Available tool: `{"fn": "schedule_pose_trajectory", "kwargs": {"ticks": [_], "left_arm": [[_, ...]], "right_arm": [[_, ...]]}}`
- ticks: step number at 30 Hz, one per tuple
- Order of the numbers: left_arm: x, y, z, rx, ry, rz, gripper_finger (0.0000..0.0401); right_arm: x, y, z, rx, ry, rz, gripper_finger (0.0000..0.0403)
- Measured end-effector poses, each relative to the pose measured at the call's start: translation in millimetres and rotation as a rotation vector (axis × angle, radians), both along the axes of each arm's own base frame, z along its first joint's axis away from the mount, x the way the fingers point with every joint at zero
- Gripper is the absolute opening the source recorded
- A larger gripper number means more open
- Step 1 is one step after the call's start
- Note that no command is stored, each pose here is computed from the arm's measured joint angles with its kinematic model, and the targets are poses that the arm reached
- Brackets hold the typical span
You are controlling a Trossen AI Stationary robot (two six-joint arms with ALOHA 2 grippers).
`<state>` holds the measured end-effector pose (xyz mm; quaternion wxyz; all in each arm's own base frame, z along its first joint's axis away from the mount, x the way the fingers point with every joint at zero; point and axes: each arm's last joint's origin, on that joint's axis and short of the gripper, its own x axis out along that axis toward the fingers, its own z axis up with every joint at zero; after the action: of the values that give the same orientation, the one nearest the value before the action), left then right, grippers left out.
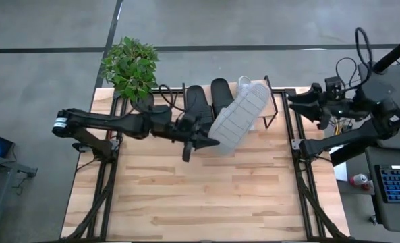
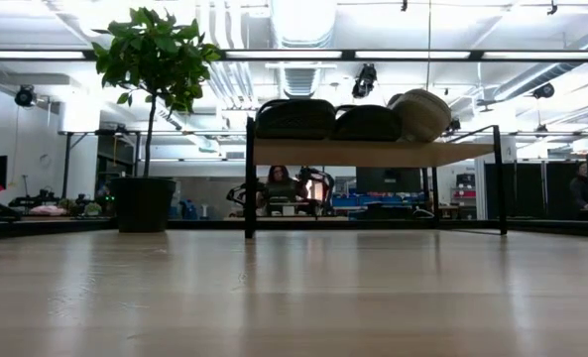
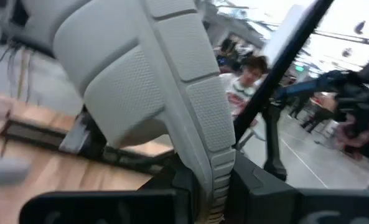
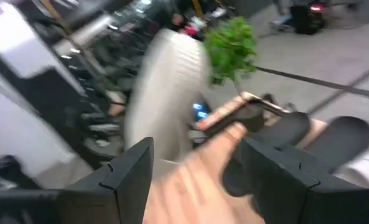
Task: Pick and place slides into the shelf
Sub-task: Put the gray slide on the shelf
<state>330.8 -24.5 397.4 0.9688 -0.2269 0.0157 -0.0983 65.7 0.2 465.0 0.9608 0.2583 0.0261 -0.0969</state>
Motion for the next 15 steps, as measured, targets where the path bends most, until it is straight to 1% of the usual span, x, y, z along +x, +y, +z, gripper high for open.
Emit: {"fn": "schedule_pose_trajectory", "kwargs": {"ticks": [2, 4, 7, 10, 15], "left_arm": [[-2, -1, 9, 0.032, -0.016, -0.015, 0.0022], [-3, -1, 12, 0.061, 0.005, -0.047, 0.0022], [-1, -2, 13, 0.102, 0.022, -0.064, 0.0022], [-2, -2, 10, 0.110, 0.062, -0.087, 0.0022], [0, -1, 7, 0.110, 0.078, -0.112, 0.0022]], "right_arm": [[4, 0, 2, 0.003, 0.045, -0.029, 0.0231], [6, 0, 5, 0.006, 0.056, -0.037, 0.0231], [13, 1, 8, 0.005, 0.064, -0.031, 0.0231], [20, 3, 9, 0.013, 0.074, 0.002, 0.0231], [29, 6, 14, 0.030, 0.030, 0.054, 0.0231]]}}
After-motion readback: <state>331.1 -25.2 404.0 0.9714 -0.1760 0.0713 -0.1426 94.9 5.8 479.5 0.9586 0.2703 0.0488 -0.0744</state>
